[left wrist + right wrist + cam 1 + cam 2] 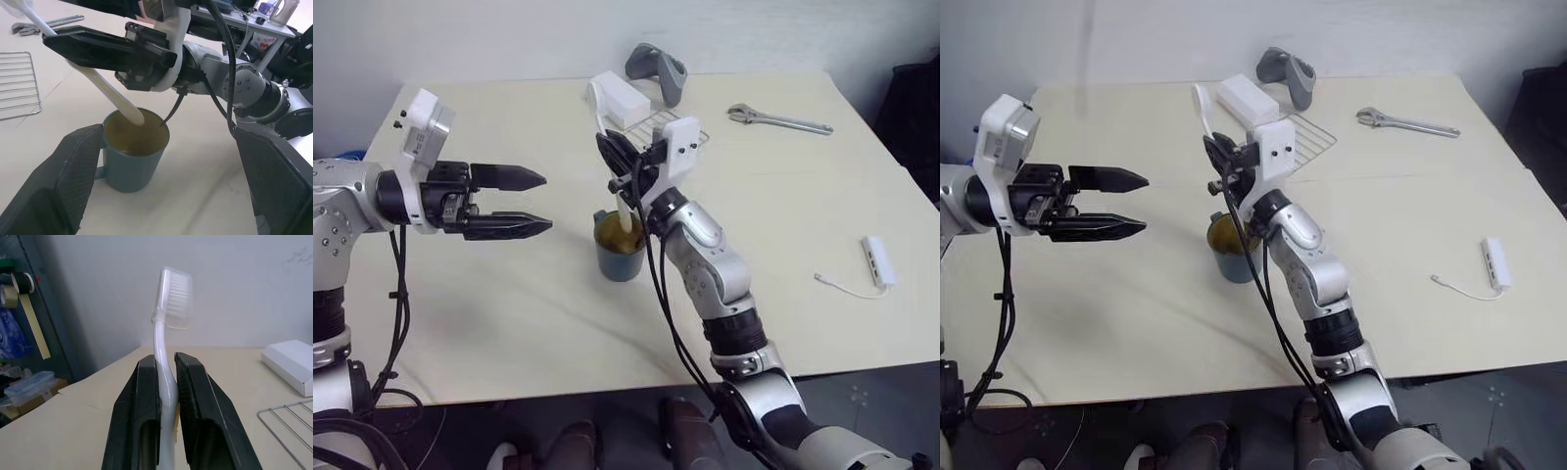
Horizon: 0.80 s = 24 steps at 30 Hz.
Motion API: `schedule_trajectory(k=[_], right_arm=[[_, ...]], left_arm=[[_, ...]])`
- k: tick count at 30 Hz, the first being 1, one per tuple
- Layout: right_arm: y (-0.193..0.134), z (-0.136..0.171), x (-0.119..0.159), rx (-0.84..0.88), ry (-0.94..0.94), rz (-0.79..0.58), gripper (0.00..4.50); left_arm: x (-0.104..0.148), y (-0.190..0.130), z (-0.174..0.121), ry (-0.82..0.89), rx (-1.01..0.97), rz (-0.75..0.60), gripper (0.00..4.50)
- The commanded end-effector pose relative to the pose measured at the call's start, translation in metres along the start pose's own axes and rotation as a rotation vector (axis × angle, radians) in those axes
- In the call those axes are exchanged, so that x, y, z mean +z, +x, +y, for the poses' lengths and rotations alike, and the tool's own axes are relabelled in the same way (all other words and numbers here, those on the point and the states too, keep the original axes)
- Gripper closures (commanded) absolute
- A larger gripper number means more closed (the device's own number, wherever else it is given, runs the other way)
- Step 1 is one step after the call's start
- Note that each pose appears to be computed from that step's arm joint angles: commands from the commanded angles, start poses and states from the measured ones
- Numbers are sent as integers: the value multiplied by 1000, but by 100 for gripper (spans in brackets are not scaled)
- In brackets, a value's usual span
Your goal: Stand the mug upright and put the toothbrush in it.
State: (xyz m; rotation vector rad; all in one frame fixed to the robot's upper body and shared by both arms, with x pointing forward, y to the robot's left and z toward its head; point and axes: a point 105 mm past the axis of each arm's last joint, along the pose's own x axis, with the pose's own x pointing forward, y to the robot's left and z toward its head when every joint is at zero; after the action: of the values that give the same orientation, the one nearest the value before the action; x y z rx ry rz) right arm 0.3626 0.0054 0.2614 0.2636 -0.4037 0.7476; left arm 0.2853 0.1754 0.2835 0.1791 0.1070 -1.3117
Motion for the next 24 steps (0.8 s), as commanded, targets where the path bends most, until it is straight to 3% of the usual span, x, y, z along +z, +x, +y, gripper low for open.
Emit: schedule_trajectory(k=[1,2,9,15,18,21,24], right_arm=[[-2,8,20,33,-23,-59,432],[-3,8,21,31,-14,-59,432],[-1,5,17,8,-13,-55,197],[-4,4,32,5,-39,-79,3],[-12,3,52,24,-74,-91,3],[-26,0,90,112,-124,-78,3],[-48,-9,115,213,-168,34,3]], left_arm=[[10,-1,1,43,0,-16,0],[10,1,2,47,-5,-17,0],[12,9,6,66,-30,-21,0],[14,8,8,75,-32,-20,0],[11,10,8,71,-36,-17,0],[4,13,4,74,-55,-5,0],[1,13,1,77,-61,-3,0]])
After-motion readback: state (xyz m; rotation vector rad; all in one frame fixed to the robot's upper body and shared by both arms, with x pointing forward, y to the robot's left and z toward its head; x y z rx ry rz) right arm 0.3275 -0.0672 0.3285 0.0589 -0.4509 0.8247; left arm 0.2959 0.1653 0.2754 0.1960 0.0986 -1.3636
